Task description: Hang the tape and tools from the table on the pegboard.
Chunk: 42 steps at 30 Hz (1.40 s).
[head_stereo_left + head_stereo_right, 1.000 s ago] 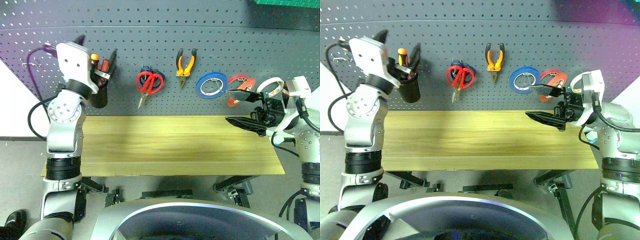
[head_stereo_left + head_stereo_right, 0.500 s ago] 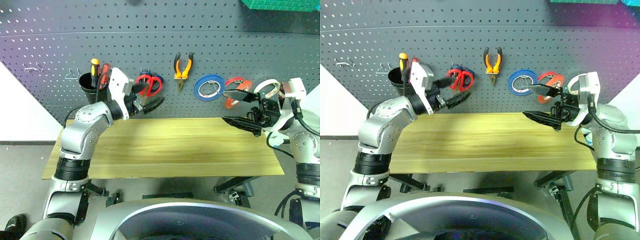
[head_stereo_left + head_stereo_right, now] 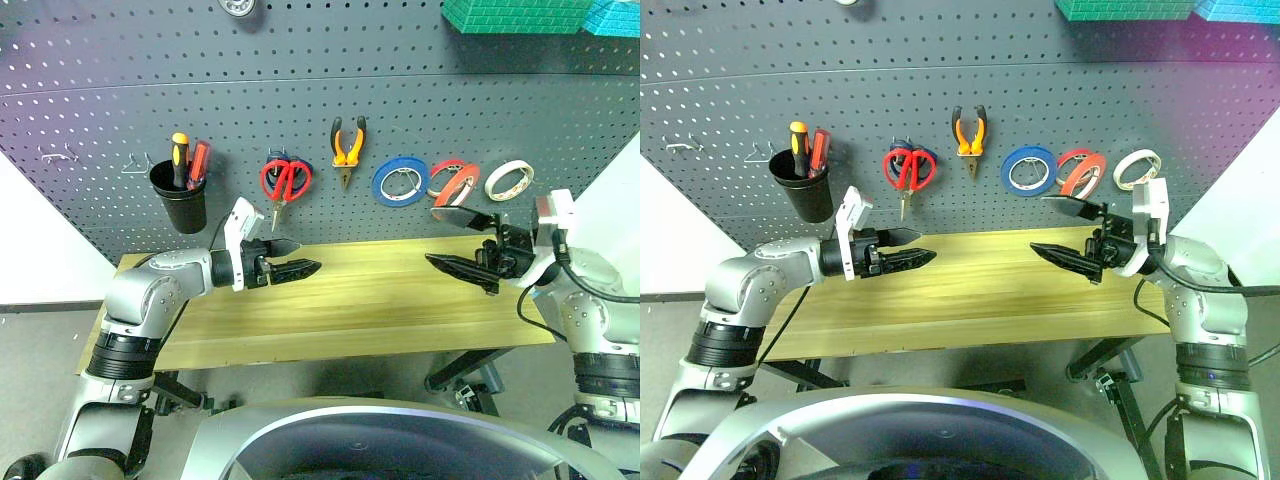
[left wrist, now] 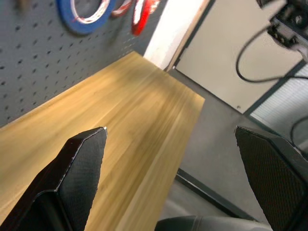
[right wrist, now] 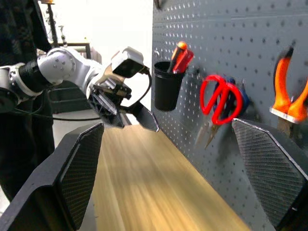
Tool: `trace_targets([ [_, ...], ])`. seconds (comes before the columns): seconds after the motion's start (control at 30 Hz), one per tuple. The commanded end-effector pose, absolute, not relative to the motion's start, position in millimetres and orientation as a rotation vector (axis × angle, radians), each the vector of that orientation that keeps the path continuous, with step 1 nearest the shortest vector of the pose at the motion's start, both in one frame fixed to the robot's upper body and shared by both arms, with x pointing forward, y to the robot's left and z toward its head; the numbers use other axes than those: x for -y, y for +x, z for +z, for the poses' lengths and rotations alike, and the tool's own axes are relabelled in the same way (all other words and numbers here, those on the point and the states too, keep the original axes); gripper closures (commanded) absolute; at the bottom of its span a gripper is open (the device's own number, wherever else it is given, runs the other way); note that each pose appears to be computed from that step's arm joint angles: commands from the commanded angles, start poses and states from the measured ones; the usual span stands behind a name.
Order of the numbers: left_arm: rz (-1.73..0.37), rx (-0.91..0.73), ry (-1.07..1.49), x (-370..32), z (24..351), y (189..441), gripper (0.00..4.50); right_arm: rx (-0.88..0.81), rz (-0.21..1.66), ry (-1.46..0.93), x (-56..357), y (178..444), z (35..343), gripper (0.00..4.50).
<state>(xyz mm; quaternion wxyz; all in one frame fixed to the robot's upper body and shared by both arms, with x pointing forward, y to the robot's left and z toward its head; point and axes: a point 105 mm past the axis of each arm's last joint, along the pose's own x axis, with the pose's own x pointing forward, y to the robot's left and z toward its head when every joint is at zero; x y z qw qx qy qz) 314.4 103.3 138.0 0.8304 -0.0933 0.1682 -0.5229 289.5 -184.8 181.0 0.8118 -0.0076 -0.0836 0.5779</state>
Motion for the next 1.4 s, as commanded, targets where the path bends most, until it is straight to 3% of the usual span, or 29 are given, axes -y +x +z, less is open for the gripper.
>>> trace_targets([
  [0.03,-1.095,-0.309,-0.191,-109.2,149.6,313.9,0.06,0.206,1.225,-0.041,181.5,290.2,182.0,0.00],
  [0.37,-0.953,-0.236,-0.155,-127.2,150.1,314.5,0.06,0.175,1.223,-0.027,177.1,291.8,164.4,0.00],
  [0.73,-0.896,-0.197,-0.162,-128.3,154.6,322.4,0.06,0.199,1.283,0.033,158.5,292.6,166.1,0.00],
  [1.4,-0.836,-0.133,-0.180,-132.2,163.5,331.6,0.06,0.205,1.258,0.029,162.7,295.8,169.5,0.00],
])
